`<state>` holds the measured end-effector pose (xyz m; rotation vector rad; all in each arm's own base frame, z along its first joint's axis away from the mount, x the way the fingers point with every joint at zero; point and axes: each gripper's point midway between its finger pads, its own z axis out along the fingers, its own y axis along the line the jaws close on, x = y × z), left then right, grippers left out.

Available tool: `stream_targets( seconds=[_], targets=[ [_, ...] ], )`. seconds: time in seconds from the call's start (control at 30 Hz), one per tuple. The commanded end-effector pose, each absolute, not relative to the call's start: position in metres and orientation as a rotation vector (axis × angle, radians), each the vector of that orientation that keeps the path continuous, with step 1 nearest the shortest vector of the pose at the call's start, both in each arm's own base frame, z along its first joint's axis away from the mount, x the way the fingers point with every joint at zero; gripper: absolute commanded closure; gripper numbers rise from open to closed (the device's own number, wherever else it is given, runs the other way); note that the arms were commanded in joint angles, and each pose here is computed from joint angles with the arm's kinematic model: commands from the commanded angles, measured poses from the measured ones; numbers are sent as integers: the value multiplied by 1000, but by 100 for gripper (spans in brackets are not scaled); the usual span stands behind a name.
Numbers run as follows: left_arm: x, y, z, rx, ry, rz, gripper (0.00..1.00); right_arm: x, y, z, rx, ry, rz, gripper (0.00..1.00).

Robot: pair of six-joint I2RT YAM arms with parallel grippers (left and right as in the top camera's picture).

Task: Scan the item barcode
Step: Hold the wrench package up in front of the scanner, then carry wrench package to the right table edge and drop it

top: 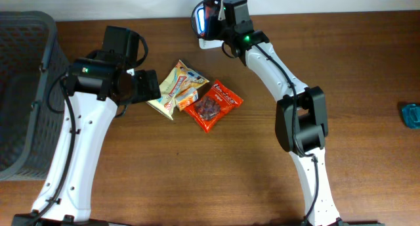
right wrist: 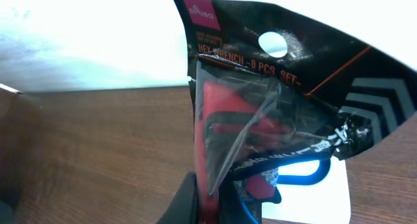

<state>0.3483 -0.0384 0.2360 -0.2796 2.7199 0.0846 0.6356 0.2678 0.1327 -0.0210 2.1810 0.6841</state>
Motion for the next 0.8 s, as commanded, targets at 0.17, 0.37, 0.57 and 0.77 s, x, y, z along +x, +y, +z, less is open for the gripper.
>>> stream_targets(
  seconds=[0.17, 0.37, 0.57, 0.77],
  targets=[
    [348, -37, 238, -281, 2712, 93, 1, 612, 33, 243, 418, 2203, 356, 96],
    [348, -37, 238, -282, 2712, 93, 1, 470, -260, 162, 1191, 2377, -261, 96],
    [348, -37, 238, -281, 2712, 93, 1, 390, -396, 96, 1459, 2307, -368, 96],
    [348, -37, 238, -282, 2712, 93, 1, 392, -412, 72, 1385, 2350, -398, 55]
  ],
)
